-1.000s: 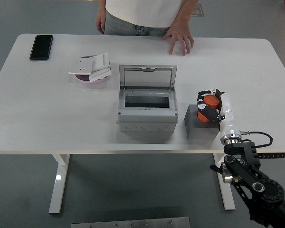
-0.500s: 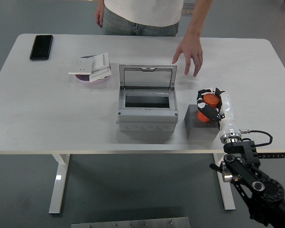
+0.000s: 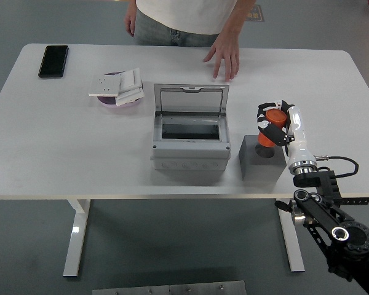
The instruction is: Fetch the battery,place it into the box,close the lid of the box
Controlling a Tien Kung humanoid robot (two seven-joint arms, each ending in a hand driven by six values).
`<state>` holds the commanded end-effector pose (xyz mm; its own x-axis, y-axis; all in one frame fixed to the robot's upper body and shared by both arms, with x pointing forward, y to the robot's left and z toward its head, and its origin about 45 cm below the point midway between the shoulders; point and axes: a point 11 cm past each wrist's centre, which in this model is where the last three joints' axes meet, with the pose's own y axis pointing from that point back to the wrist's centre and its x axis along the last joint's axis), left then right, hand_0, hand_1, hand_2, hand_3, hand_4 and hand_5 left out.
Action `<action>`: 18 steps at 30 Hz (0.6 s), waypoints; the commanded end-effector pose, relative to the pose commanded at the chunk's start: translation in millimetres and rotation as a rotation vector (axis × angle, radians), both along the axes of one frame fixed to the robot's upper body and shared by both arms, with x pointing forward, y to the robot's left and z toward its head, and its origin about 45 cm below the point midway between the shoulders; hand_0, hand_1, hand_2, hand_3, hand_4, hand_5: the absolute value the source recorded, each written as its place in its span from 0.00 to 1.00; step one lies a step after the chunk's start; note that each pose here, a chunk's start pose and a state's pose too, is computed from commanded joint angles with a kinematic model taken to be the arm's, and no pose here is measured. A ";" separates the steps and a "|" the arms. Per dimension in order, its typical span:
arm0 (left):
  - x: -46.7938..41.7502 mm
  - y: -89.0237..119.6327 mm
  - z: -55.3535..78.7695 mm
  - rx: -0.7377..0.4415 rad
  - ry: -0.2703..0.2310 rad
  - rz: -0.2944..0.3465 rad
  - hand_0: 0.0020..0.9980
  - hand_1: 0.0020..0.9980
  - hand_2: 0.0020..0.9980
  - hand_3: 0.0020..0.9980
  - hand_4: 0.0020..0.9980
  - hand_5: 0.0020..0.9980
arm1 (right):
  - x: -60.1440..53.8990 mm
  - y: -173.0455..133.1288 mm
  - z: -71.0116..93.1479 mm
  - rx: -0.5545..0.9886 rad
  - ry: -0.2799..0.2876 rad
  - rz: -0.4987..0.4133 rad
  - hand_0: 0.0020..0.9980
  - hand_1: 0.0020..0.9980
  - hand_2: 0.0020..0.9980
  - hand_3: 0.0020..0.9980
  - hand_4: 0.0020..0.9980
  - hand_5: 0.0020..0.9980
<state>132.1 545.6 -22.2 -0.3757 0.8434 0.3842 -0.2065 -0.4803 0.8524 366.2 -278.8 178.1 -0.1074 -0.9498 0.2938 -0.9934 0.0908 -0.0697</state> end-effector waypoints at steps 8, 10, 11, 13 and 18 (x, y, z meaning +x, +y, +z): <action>0.1 2.6 1.7 0.003 -0.008 0.008 0.58 0.75 0.59 0.55 0.56 0.06 | 14.5 0.9 42.8 -0.111 -0.045 0.047 0.30 0.32 0.35 0.35 0.31 0.00; -0.2 2.7 1.6 0.003 -0.009 0.009 0.58 0.75 0.59 0.55 0.56 0.06 | 16.3 1.4 49.2 -0.147 -0.046 0.056 0.30 0.32 0.35 0.35 0.31 0.00; -0.5 2.7 1.5 0.003 -0.009 0.010 0.58 0.75 0.59 0.55 0.56 0.06 | 17.0 2.3 52.0 -0.169 -0.044 0.061 0.27 0.27 0.33 0.34 0.23 0.00; -1.2 2.8 1.3 0.002 -0.009 0.012 0.58 0.75 0.59 0.55 0.56 0.06 | 17.9 4.3 56.0 -0.210 -0.037 0.070 0.27 0.27 0.33 0.34 0.23 0.00; -1.7 4.0 2.0 0.004 -0.010 0.017 0.58 0.75 0.59 0.55 0.56 0.06 | 18.6 13.6 63.2 -0.306 -0.029 0.096 0.24 0.25 0.32 0.33 0.20 0.00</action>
